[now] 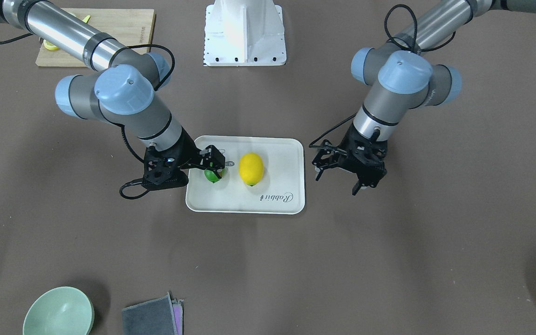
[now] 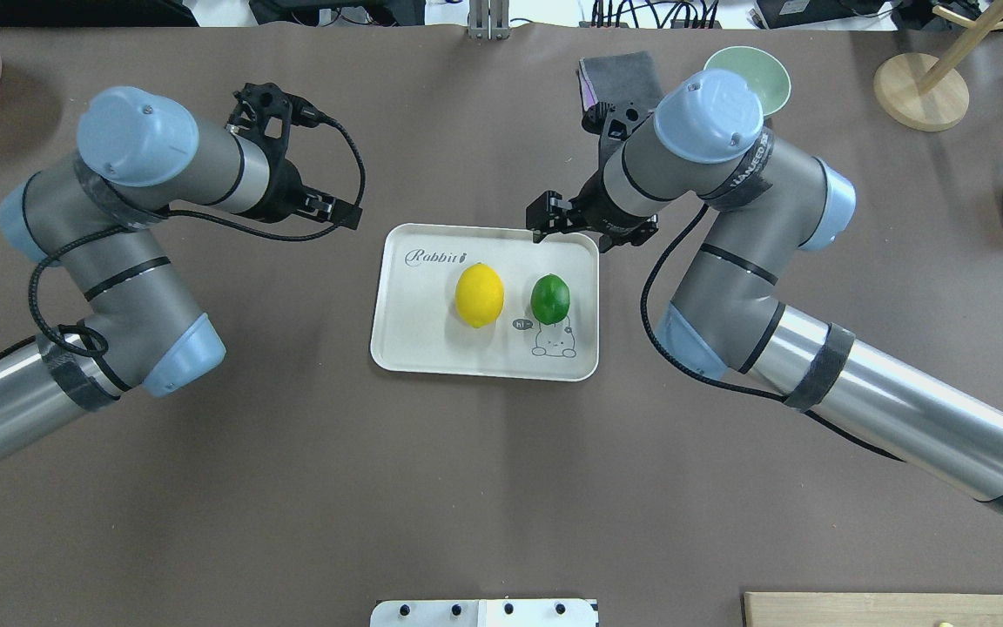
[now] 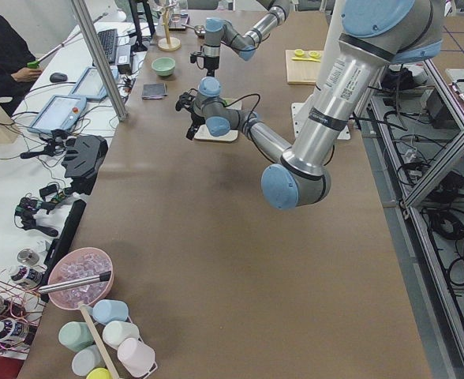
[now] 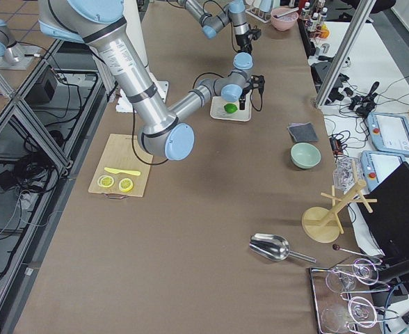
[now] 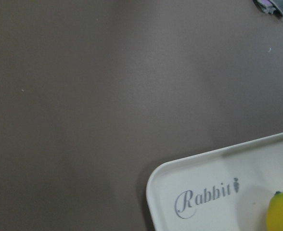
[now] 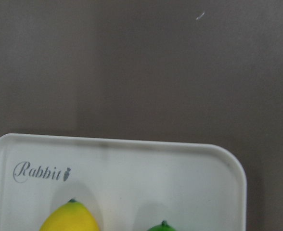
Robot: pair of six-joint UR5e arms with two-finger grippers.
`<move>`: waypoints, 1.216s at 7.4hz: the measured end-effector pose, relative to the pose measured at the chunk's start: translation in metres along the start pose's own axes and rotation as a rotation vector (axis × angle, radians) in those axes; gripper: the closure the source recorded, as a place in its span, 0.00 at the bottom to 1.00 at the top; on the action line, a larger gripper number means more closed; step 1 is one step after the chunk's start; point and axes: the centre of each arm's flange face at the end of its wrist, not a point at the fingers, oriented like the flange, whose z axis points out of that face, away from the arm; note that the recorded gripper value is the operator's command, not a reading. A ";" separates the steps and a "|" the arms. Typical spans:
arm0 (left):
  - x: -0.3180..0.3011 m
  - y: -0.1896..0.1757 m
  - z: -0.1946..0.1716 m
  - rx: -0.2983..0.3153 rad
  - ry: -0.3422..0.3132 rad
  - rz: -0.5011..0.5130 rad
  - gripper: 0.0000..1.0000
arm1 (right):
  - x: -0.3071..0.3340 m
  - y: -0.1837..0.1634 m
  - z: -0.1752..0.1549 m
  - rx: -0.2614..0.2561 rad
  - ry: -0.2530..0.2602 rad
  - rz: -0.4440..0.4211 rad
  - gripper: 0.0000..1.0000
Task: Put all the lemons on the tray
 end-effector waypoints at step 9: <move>-0.326 0.064 -0.165 -0.065 -0.100 -0.112 0.02 | 0.409 -0.081 -0.188 -0.001 0.192 -0.173 0.00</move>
